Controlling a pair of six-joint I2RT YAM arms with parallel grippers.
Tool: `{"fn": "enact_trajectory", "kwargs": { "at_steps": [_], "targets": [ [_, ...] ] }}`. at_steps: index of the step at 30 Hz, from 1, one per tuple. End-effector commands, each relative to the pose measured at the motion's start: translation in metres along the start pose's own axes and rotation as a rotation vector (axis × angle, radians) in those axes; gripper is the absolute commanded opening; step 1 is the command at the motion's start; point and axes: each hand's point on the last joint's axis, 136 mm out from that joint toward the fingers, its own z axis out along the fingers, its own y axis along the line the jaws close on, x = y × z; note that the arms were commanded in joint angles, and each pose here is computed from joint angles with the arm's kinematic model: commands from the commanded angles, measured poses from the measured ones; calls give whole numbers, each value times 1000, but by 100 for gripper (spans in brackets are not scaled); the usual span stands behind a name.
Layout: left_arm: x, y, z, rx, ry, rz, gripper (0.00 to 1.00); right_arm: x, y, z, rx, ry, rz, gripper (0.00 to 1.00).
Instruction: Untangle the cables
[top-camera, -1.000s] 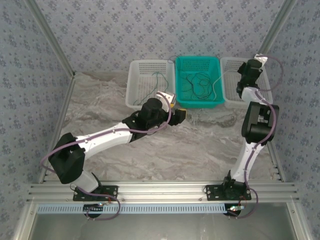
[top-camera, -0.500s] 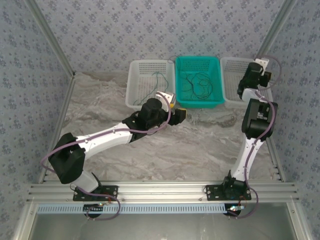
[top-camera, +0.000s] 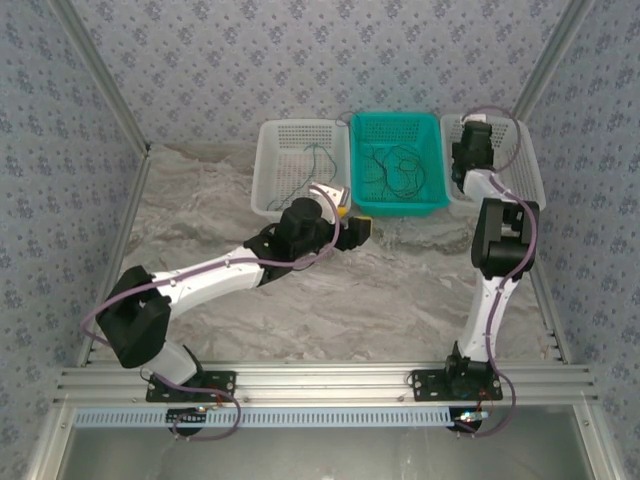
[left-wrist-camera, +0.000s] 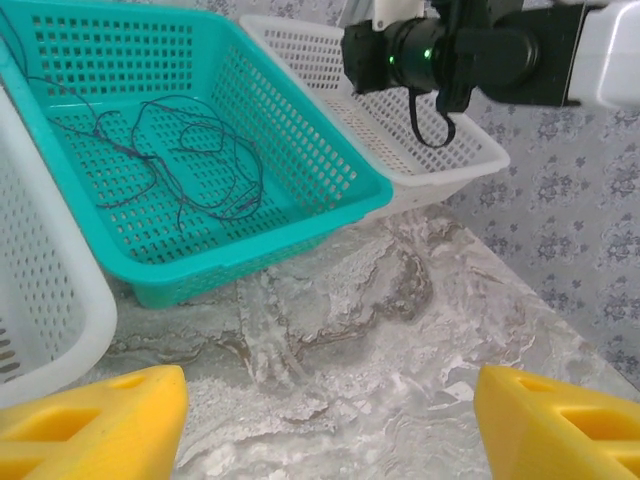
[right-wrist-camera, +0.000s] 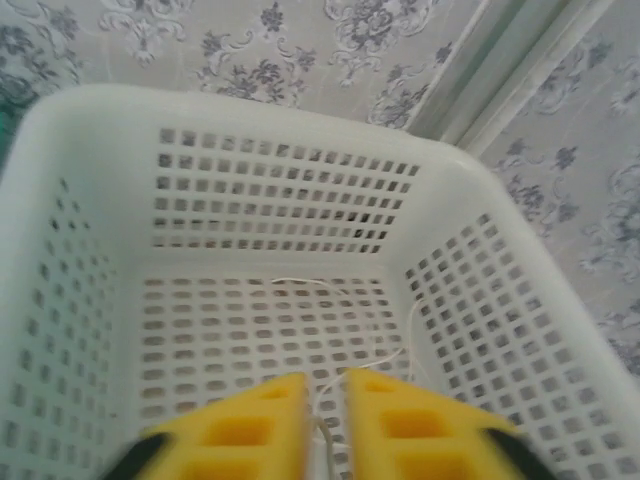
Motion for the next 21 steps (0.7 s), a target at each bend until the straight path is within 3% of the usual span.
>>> {"fn": "enact_trajectory", "kwargs": {
  "at_steps": [1,3,4,9,11,16,21],
  "targets": [
    [-26,9,-27,-68,-79,-35,76,27,-38,5,80,143,158,70],
    [-27,34,-44,-217,-76,-55,76,19,-45,-11,81,105,199,91],
    [-26,45,-52,-281,-72,-58,77,10,-45,-20,64,74,211,94],
    [-20,96,-112,-558,-101,-12,99,-40,-33,-85,-99,-19,317,96],
    [-15,115,-137,-647,-111,9,99,-47,-26,-114,-160,-39,370,96],
    [-2,167,-196,-871,-126,58,99,-4,11,-187,-330,-23,402,96],
    [10,217,-239,-1068,-129,97,99,70,22,-249,-332,11,265,97]
  ]
}}
